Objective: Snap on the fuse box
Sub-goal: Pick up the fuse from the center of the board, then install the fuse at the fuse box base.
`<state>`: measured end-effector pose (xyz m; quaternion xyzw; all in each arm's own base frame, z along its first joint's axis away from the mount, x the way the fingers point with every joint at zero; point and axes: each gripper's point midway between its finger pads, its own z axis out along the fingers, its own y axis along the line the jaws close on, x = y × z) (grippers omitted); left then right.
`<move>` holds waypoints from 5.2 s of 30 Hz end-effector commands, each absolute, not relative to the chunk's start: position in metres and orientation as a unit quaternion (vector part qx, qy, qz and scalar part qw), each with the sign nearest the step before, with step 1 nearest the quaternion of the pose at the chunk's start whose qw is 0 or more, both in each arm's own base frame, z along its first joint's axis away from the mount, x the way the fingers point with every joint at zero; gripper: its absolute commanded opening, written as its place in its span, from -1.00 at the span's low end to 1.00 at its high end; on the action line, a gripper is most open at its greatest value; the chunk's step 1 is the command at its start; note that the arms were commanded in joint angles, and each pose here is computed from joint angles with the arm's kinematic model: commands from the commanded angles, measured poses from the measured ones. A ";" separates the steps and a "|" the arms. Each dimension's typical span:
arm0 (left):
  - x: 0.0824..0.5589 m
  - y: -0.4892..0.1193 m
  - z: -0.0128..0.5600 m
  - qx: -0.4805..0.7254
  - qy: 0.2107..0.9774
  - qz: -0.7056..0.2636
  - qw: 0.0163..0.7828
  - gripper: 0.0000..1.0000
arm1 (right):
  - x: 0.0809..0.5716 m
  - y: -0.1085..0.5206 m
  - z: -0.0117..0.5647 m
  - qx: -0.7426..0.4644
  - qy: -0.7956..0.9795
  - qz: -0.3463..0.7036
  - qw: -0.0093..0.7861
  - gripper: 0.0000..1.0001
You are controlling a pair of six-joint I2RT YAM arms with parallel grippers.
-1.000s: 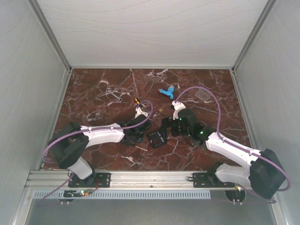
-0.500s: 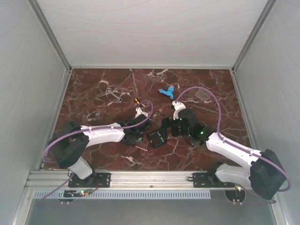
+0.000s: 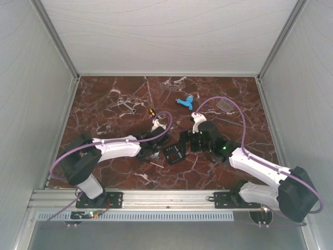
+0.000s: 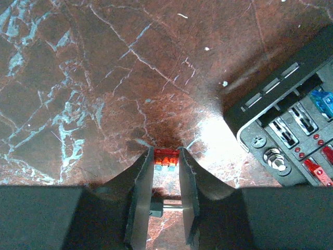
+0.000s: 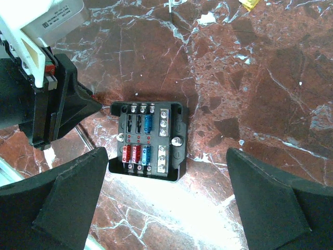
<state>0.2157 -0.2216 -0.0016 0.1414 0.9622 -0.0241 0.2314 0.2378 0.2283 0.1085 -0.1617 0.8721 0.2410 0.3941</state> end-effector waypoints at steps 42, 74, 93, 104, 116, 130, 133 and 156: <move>0.233 -0.270 0.188 -0.121 0.826 -0.376 0.401 -0.53 | 0.207 0.313 0.215 -0.196 0.663 0.421 0.587 0.24; 0.221 -0.284 0.201 -0.111 0.807 -0.438 0.381 -0.50 | 0.219 0.324 0.218 -0.189 0.661 0.415 0.596 -0.96; 0.201 -0.276 0.257 0.179 0.732 -0.485 0.445 0.09 | 0.200 0.302 0.232 -0.314 0.658 0.483 0.484 -1.00; 0.174 -0.289 0.271 0.281 0.668 -0.549 0.417 -0.06 | 0.170 0.291 0.251 -0.398 0.631 0.548 0.378 -1.00; 0.169 -0.299 0.265 0.302 0.661 -0.572 0.380 -0.43 | 0.159 0.293 0.249 -0.419 0.618 0.570 0.343 -1.00; 0.163 -0.303 0.260 0.314 0.658 -0.580 0.364 -0.65 | 0.160 0.295 0.247 -0.417 0.620 0.573 0.337 -1.00; 0.164 -0.304 0.259 0.313 0.659 -0.578 0.364 -0.73 | 0.160 0.296 0.247 -0.418 0.619 0.574 0.336 -1.00; 0.223 -0.244 0.184 0.048 0.829 -0.389 0.398 -1.00 | 0.261 0.222 0.128 -0.158 0.877 0.295 0.345 -0.49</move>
